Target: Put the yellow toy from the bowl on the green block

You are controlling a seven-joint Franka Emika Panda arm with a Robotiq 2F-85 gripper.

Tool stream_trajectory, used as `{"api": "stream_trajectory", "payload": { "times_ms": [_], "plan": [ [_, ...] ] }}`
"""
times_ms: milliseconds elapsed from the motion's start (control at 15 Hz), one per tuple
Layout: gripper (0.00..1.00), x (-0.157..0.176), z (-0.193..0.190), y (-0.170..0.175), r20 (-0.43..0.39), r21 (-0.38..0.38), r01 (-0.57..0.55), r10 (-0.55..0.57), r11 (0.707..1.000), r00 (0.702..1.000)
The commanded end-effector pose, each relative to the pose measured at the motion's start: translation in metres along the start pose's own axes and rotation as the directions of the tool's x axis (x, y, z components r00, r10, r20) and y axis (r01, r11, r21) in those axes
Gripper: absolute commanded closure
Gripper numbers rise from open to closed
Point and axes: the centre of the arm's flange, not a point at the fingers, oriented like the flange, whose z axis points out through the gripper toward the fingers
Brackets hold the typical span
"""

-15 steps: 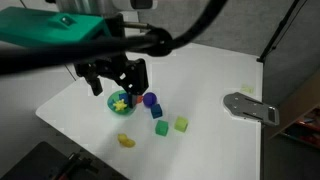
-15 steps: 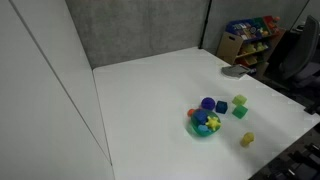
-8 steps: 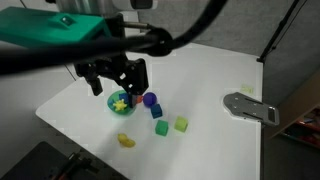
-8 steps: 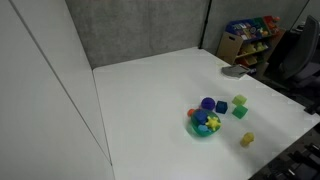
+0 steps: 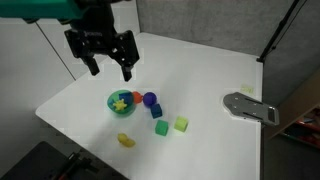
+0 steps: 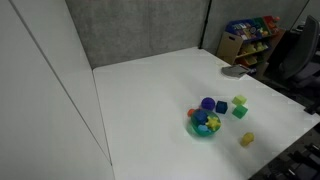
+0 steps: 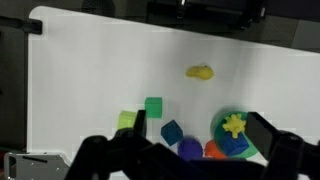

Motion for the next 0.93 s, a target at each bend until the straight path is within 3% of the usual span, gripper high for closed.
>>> {"api": "stream_trajectory", "payload": {
  "times_ms": [0,200,533,867],
  "plan": [
    [0.00,0.040,-0.014,-0.026,-0.024,-0.011,0.007,-0.007,1.000,1.000],
    [0.00,0.068,-0.013,-0.055,-0.052,-0.006,0.021,-0.021,1.000,0.998],
    [0.00,0.105,0.021,-0.106,-0.138,-0.022,0.058,-0.060,0.998,0.989],
    [0.00,0.124,0.062,-0.131,-0.178,-0.003,0.093,-0.092,0.996,0.980]
  ]
}}
